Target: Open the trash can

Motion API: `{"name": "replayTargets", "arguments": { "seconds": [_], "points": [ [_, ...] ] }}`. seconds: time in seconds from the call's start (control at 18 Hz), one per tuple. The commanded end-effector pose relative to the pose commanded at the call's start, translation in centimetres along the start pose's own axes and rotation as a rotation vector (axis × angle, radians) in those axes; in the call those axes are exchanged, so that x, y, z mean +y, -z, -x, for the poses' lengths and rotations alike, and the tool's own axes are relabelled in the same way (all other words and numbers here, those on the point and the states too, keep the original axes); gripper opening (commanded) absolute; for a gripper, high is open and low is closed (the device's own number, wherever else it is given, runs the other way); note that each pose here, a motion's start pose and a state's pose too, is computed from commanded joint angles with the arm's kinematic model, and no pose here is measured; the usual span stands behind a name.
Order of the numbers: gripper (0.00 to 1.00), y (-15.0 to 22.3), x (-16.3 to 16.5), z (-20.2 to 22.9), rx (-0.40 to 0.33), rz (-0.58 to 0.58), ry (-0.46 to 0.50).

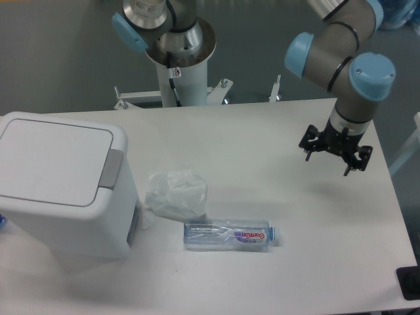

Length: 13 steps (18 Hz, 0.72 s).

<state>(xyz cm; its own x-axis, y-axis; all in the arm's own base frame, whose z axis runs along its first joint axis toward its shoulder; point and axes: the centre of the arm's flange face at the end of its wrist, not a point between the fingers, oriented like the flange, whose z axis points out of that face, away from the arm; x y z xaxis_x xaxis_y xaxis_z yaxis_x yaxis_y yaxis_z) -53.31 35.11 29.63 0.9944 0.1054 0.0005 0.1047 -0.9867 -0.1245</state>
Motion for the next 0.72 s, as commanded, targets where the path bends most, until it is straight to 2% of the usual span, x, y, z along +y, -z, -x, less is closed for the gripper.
{"name": "replayTargets", "arguments": {
  "seconds": [0.22,0.5,0.72],
  "points": [
    [1.00,-0.3,-3.0,-2.8,0.016,-0.004,-0.014],
    [1.00,1.8,-8.6,-6.1,-0.005,-0.049,0.107],
    [1.00,4.8,-10.5,-6.2,0.033,-0.145,0.217]
  ]
}}
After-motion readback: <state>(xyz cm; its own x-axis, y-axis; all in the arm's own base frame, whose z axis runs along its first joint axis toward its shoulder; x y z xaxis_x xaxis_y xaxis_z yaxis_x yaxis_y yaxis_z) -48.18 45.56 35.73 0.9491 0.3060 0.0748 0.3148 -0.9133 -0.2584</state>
